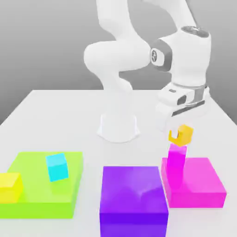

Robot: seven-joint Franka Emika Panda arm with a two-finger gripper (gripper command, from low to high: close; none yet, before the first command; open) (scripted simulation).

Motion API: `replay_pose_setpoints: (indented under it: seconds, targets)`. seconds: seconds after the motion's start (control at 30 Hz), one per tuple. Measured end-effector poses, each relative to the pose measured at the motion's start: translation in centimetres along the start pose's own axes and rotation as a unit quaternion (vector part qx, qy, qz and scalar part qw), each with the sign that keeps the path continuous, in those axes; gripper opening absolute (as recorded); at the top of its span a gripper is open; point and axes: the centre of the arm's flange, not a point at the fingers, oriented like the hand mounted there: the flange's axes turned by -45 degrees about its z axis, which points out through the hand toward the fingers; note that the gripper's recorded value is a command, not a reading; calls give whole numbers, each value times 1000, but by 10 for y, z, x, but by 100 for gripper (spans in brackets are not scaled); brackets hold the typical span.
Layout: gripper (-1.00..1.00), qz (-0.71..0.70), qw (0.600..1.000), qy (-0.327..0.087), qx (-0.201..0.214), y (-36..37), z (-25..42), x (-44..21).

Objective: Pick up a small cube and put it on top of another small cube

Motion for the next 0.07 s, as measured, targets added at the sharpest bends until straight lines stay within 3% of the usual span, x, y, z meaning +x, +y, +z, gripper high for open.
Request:
replay_pose_setpoints:
  seconds: [0.07]
  targets:
    - [100,0,1000,0,0,0,0,0]
